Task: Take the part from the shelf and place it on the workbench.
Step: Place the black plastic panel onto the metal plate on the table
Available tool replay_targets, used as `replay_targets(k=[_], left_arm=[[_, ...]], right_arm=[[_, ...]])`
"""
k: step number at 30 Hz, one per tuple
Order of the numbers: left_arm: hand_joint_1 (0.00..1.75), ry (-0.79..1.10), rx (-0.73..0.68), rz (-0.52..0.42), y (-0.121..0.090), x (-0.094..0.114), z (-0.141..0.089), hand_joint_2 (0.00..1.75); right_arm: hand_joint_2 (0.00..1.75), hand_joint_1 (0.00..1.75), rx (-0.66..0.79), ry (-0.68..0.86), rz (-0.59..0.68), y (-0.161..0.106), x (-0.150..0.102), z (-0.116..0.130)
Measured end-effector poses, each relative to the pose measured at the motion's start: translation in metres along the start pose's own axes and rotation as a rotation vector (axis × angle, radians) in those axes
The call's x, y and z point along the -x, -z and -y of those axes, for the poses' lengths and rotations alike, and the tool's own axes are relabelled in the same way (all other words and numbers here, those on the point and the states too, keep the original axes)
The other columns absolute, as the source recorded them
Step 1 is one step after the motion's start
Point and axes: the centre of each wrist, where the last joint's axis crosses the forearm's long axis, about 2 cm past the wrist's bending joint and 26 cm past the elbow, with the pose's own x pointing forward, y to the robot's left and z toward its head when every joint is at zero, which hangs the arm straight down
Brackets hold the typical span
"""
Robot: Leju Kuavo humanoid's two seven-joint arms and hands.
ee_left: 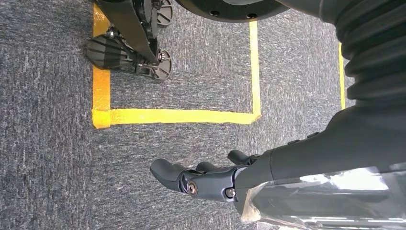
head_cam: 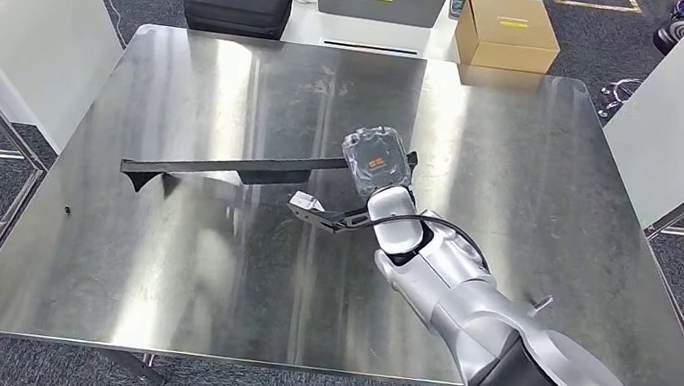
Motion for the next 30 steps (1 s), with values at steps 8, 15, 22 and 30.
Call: replay_targets(k=[8,15,22,30], left_arm=[[0.00,0.018,-0.004,-0.009,-0.0001,0.0000,0.0001,1.75],[0.00,0.019,0.010,-0.028,-0.0003,0.0006,0.0007,1.75],[0.00,0.024,-0.004,-0.032,-0.0003,0.0004,0.0003,1.31],[0.00,0.024,-0.009,-0.033,-0.0002,0.0003,0.0002,0.00]], right_arm=[[1.75,1.75,-0.018,0.034,-0.004,-0.0024,-0.0022,-0.0023],[0.00,0.00,-0.013,0.048,-0.003,-0.0013,-0.0010,-0.0012],[0.00,0.00,-0.063,0.049,0.021,-0.0001,-0.0026,0.0004],[0.00,0.00,-0.134,0.063,0.052,-0.0008,-0.0066,0.0004]])
